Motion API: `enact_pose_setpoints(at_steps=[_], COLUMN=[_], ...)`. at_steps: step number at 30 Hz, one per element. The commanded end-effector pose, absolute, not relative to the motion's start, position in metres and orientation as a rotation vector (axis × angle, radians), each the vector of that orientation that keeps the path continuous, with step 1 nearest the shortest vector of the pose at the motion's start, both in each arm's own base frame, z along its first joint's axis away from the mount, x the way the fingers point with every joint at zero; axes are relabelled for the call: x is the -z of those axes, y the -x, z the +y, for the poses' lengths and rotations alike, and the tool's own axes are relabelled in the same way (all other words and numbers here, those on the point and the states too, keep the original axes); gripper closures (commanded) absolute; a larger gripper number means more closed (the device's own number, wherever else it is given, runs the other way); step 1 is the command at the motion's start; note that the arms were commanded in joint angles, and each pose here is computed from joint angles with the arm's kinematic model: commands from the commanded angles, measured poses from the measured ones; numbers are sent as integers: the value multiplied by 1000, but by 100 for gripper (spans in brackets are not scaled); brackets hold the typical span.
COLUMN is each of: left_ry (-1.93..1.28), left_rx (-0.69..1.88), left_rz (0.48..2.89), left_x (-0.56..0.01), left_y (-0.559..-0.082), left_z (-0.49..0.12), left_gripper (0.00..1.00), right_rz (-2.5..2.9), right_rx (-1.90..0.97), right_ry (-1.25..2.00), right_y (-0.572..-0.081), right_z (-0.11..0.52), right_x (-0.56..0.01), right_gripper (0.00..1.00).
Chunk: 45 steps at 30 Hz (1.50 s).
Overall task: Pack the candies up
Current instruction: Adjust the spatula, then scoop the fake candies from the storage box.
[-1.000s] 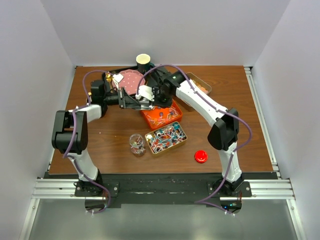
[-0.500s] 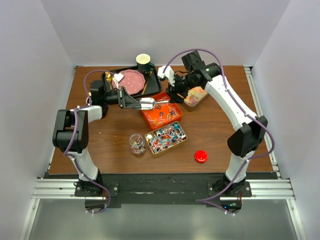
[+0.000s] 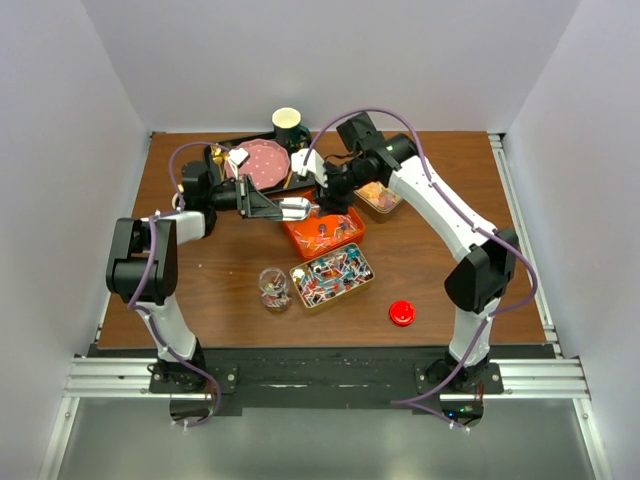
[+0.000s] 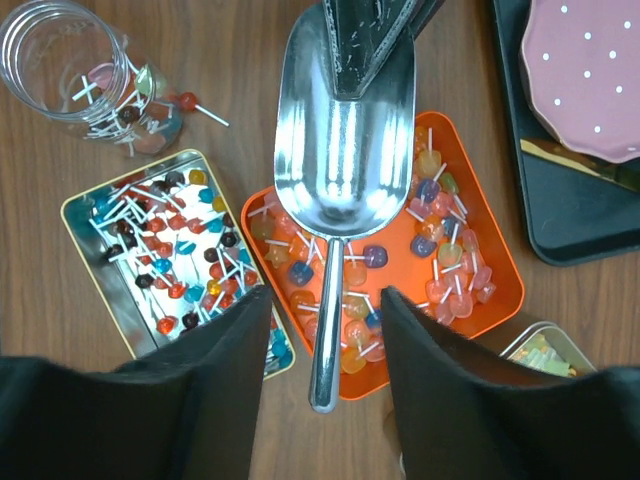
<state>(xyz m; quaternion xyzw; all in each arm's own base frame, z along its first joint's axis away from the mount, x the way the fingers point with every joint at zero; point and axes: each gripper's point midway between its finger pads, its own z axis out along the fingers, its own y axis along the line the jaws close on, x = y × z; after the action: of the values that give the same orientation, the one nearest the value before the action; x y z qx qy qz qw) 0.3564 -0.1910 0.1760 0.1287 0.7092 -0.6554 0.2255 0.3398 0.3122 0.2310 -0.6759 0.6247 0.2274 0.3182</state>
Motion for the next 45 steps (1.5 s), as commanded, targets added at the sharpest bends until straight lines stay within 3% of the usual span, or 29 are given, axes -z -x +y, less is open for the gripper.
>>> enact_pose_setpoints(at_steps=[1, 11, 17, 19, 21, 27, 31, 36, 45], left_ry=[-397, -402, -381, -386, -366, -416, -434, -495, -720], left_rx=[1809, 1809, 1806, 1791, 1770, 1498, 1253, 992, 942], left_rz=[1935, 1933, 1947, 1944, 1959, 2045, 2157, 2229, 2198], left_x=[-181, -182, -178, -177, -176, -155, -137, -129, -127], left_y=[-357, -357, -359, -361, -365, -385, -398, -420, -422], left_z=[-192, -192, -192, -191, -191, -183, -170, -168, -218], left_gripper=[100, 100, 100, 85, 60, 37, 31, 30, 30], right_rz=[1619, 1638, 1619, 1612, 1616, 1685, 1774, 1919, 1999], right_rx=[-572, -543, -545, -543, -545, -446, -355, -303, -131], right_ry=[1780, 1819, 1800, 1806, 1830, 1846, 1754, 1562, 1511], right_y=[-346, -343, -344, -344, -340, -356, -379, -398, -395], right_z=[317, 323, 326, 327, 324, 286, 258, 229, 190], right_x=[-235, -222, -232, -233, -232, -228, -230, -227, -221], right_gripper=[58, 64, 84, 92, 100, 100, 100, 100, 100])
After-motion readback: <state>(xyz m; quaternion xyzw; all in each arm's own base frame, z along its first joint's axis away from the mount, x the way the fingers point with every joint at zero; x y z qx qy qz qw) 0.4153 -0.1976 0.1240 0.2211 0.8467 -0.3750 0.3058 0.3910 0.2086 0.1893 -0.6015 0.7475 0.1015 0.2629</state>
